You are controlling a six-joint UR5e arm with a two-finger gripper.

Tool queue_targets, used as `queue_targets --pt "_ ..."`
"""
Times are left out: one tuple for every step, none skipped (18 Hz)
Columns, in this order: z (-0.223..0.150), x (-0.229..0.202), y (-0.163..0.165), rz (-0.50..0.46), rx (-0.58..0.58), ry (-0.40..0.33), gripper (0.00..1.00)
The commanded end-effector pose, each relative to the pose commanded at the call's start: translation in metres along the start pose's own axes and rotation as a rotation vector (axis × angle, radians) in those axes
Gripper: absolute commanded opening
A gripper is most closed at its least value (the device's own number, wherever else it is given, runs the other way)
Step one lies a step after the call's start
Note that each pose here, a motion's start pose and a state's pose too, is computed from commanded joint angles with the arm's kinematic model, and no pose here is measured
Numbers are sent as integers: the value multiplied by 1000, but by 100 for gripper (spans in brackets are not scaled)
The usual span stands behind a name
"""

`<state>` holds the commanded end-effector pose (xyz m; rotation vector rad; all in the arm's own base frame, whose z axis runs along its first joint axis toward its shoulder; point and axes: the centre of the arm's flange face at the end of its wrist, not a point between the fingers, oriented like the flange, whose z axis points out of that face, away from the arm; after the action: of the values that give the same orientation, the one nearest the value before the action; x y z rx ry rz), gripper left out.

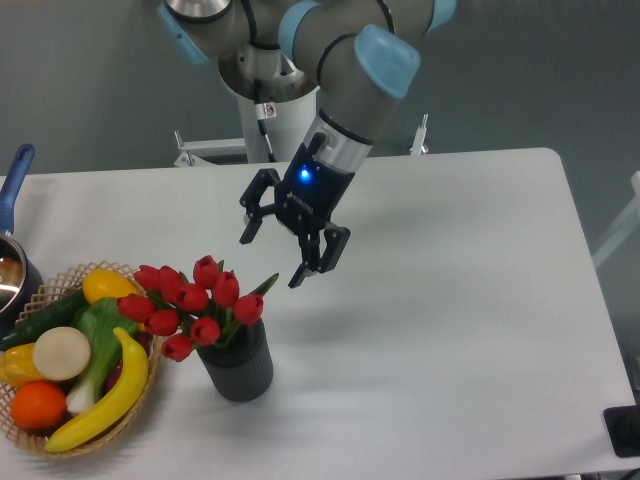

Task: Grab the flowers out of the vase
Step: 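Move the open gripper down toward the red tulips in the black vase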

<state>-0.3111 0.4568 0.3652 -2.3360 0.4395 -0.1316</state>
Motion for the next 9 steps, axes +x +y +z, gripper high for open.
queue_targets --pt "1 -2 -1 -5 1 -2 100" --pt "3 -4 -1 -4 4 -5 100" --pt "6 -5 -3 -4 9 -1 100" --pt "12 -6 -3 -8 10 2 100" --pt "15 -6 -5 -15 14 2 100" --pt "18 -7 -7 -28 16 2 100" --pt "19 -9 -8 -44 17 3 100" --pt "19 -11 -10 -56 19 1 100" --pt "21 -13 -9 -61 18 2 100"
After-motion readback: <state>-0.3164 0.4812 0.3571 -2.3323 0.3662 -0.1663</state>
